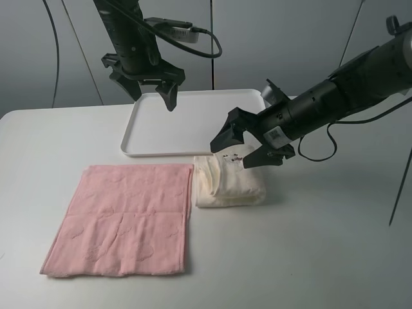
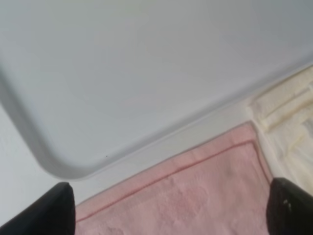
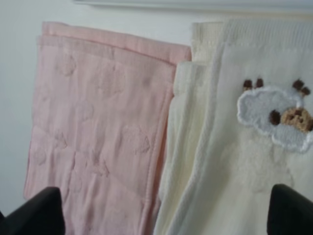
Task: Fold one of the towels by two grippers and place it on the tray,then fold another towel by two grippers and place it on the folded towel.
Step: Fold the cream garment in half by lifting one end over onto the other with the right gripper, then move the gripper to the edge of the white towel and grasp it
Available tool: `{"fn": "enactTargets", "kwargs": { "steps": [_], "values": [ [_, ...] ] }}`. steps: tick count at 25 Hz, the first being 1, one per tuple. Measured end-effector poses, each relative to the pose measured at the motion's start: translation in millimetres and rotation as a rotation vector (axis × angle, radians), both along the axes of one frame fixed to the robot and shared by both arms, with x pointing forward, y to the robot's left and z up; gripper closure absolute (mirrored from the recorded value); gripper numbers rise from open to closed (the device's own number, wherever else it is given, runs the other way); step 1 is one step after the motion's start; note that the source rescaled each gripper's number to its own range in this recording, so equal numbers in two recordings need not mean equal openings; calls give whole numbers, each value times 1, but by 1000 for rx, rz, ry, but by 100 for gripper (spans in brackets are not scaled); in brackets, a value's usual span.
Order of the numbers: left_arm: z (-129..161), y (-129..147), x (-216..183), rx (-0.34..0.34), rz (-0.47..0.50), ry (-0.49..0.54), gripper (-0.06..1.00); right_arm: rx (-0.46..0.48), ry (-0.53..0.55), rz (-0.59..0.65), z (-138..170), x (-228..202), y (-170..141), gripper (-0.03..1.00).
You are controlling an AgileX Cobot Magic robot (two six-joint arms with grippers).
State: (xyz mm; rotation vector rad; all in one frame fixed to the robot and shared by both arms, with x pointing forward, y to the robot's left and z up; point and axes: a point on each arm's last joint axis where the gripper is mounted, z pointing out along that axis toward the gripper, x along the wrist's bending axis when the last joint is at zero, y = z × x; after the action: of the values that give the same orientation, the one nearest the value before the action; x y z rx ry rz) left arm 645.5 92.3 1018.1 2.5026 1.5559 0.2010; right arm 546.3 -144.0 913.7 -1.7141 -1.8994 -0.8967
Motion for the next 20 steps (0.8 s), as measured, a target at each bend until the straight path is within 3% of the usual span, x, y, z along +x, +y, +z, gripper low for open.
{"fn": "enactTargets", "kwargs": {
  "steps": [4, 9, 14, 16, 20],
  "values": [
    [9, 1, -2, -9, 0, -17, -5, -81, -67, 9, 12, -1, -6, -3],
    [57, 13, -15, -64, 5, -108, -5, -232, -85, 2, 16, -3, -18, -3],
    [97, 28, -35, -88, -5, -192, -5, -255, -64, -50, 15, -1, -21, -3],
    [100, 37, -43, -74, 4, -187, -5, -264, -53, -51, 11, 0, -21, -3],
    [77, 64, -51, -12, 54, -104, -5, -270, -15, -21, 1, 7, -18, -3]
  ]
}}
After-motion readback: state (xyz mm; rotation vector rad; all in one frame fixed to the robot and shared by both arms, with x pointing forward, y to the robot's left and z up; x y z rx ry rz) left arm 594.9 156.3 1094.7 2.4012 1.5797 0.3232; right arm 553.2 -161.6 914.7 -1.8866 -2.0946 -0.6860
